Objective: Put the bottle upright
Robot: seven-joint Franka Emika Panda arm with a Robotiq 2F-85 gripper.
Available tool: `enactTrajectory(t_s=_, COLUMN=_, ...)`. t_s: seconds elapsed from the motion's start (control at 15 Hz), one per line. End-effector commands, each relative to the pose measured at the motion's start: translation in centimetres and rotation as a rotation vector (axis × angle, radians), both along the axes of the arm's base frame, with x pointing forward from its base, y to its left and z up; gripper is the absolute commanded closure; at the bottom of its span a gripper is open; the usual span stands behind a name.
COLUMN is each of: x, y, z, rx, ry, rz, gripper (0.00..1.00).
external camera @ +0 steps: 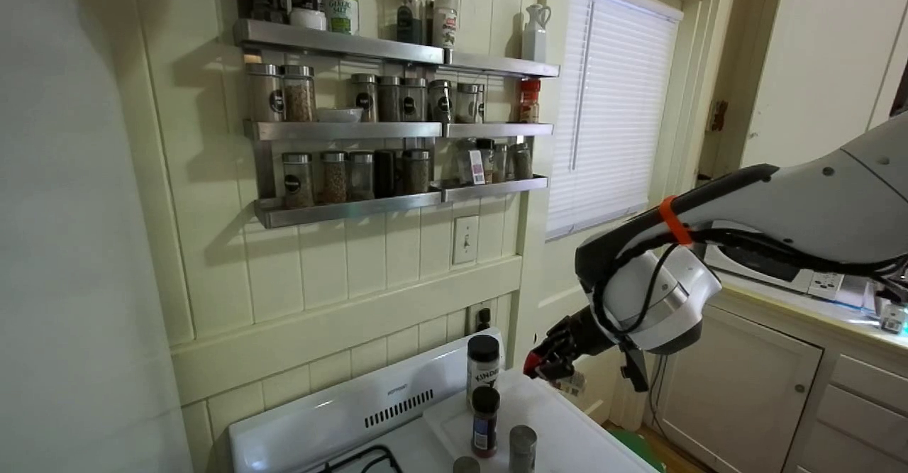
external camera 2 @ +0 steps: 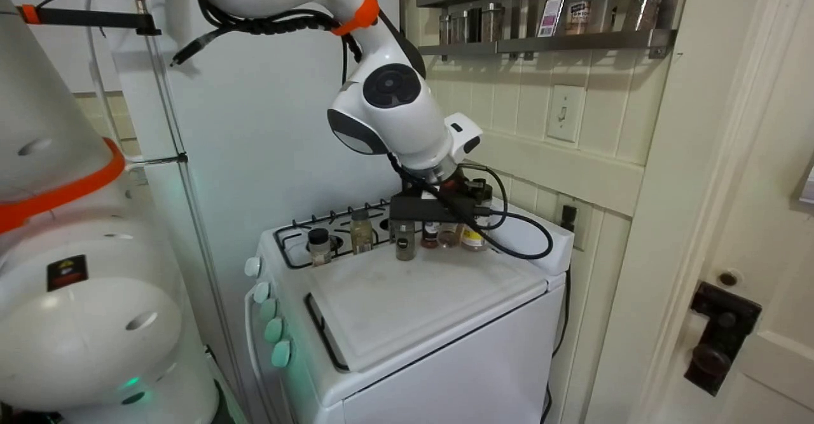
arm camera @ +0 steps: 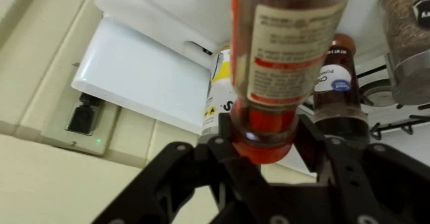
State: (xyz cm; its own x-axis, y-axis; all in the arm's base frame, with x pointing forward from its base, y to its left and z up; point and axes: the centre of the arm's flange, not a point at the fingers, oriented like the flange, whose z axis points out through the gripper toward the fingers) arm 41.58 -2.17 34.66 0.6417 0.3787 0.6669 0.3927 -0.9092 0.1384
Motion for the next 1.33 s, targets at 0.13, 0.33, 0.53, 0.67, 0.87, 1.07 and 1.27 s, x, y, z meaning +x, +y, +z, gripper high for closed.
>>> enactTrajectory(t_s=0.13, x=-3.9, y=0.2, z=0.4, rx=0.063, ry=-0.134, rz=-0.283, gripper=0.75)
enactTrajectory(t_s=0.33, x=-4.1, y=-0.2, z=0.7, rx=0.090, ry=-0.227, rz=-0.391, gripper=0.75)
enactTrajectory(t_s=0.53, x=-3.8, y=-1.0, z=0.4, rx=0.080, ry=-0.332, rz=-0.478, gripper=0.75)
enactTrajectory(t_s=0.67, x=-3.6, y=-1.7, z=-0.3, rx=0.049, ry=-0.384, rz=-0.520, gripper=0.75)
enactTrajectory(t_s=0.87, x=-5.7, y=-4.4, z=6.5, rx=0.073, ry=-0.329, rz=-0.518, gripper=0.50)
enactTrajectory(t_s=1.07, x=-5.6, y=-4.2, z=6.7, rx=0.083, ry=-0.331, rz=-0.513, gripper=0.50)
enactTrajectory(t_s=1.27, x=-5.5, y=-4.1, z=6.7, rx=0.086, ry=-0.331, rz=-0.510, gripper=0.75)
